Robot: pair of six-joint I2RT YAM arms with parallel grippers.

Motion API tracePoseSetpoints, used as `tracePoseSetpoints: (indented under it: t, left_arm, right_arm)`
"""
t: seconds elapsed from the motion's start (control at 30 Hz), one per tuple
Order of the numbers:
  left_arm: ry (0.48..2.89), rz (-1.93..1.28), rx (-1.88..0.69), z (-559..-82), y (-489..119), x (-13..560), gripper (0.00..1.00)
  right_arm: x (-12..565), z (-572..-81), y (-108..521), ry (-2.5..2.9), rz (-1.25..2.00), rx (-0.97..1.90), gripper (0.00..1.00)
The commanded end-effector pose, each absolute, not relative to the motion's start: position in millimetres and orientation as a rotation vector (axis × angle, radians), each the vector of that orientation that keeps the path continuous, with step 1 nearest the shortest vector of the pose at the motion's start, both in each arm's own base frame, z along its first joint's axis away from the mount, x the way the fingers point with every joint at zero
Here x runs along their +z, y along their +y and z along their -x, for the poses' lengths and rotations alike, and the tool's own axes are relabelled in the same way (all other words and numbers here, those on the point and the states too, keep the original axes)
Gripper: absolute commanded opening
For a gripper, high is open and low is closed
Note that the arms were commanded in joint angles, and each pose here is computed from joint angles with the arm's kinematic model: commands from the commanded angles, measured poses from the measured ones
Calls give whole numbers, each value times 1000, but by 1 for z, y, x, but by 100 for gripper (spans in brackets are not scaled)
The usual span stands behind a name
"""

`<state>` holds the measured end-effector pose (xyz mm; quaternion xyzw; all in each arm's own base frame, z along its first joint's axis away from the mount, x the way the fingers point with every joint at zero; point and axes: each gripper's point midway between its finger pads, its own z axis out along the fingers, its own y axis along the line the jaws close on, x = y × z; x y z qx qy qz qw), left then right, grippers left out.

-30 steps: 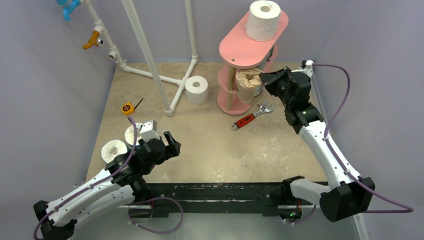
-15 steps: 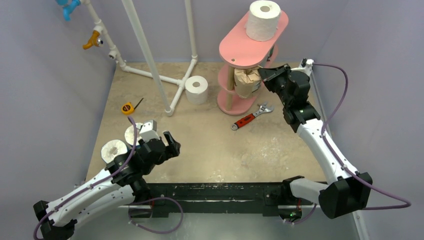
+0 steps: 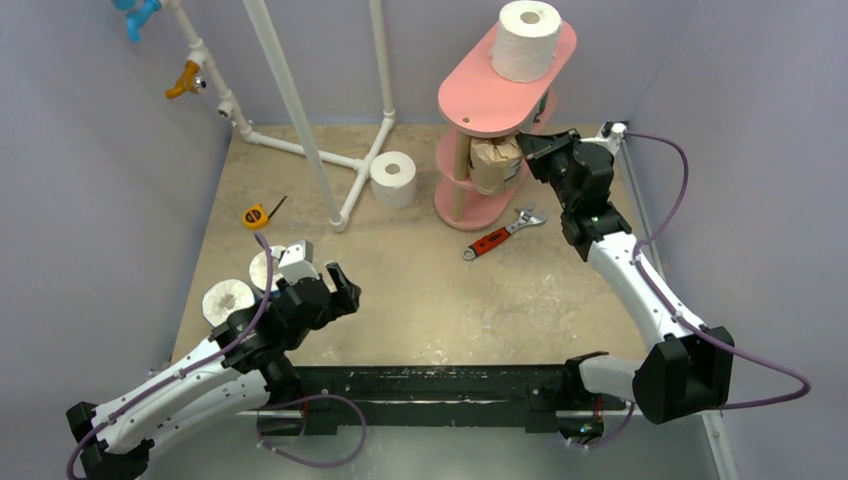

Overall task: Place and organize the paper towels onto the shelf
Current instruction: Place the paper towel on the shelf.

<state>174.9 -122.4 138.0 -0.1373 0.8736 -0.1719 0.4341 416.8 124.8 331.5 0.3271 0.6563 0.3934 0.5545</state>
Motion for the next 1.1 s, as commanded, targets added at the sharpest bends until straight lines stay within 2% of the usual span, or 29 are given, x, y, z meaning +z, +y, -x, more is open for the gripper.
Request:
tracePoseSetpoints:
  t: [0.0, 0.43, 0.93, 1.07]
  left_arm:
    - [2156, 367, -450, -177, -123, 144, 79]
    - [2158, 368, -453, -177, -124, 145, 79]
    - [2164, 370, -444, -176, -123, 141, 79]
    - [2163, 371, -446, -177, -124, 141, 79]
  right_arm:
    - [375, -416, 124, 1394, -760, 1045, 0]
    - [393, -414, 123, 1321, -785, 1155, 0]
    - [349, -440, 130, 1409, -831, 1153, 0]
    - [342, -443, 131, 1434, -831, 1134, 7]
